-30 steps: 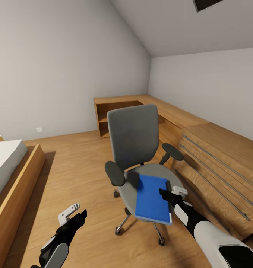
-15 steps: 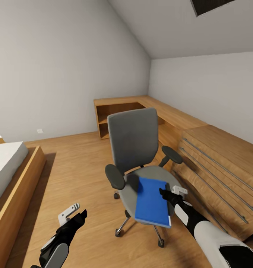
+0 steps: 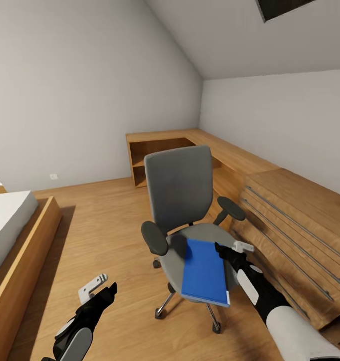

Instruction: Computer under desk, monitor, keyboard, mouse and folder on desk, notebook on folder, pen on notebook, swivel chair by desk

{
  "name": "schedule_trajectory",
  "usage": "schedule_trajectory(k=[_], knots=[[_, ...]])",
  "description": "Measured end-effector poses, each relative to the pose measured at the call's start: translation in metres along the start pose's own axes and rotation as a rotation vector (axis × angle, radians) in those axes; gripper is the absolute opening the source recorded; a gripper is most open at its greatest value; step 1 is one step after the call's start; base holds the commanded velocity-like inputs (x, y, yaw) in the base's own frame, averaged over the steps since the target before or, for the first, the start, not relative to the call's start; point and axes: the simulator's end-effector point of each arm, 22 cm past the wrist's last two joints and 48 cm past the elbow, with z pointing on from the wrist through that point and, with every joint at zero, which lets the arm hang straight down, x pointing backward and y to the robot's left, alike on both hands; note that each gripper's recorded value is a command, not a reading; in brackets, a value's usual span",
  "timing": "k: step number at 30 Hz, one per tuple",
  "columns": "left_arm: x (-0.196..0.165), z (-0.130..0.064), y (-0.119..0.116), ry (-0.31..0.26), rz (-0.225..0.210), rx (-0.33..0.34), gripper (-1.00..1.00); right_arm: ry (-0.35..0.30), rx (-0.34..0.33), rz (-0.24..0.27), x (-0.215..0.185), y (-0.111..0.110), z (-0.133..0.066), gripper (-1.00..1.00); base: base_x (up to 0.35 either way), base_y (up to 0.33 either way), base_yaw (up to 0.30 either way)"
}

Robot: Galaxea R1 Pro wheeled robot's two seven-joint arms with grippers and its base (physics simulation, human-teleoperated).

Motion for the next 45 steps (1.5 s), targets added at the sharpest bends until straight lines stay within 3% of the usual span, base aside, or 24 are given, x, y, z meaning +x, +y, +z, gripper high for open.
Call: schedule_trajectory(k=[8,13,22,25,30,45], knots=[[0.0,0.0,0.0,0.0,0.0,0.001,1.0,-0.066,0.117,-0.008,-0.02,-0.016,-0.066,1.0,0.0,0.0,0.0],[0.0,0.0,-0.001,0.0,0.001,0.001,1.0,-0.116,0.127,0.003,-0.025,-0.011,-0.105,1.0,0.0,0.0,0.0],[0.0,0.0,0.0,0.0,0.002,0.001,1.0,-0.122,0.121,0.011,-0.023,-0.007,-0.115,1.0,0.0,0.0,0.0],[0.0,0.0,0.0,0.001,0.002,0.001,1.0,-0.117,0.109,0.038,-0.018,0.006,-0.115,1.0,0.0,0.0,0.0],[0.004,-0.001,-0.005,0.005,0.011,0.011,1.0,-0.116,0.106,0.049,-0.016,0.01,-0.115,1.0,0.0,0.018,-0.02],[0.003,-0.003,-0.008,0.001,0.015,0.018,1.0,-0.123,0.101,0.05,-0.019,0.011,-0.116,1.0,-0.089,0.266,-0.122]])
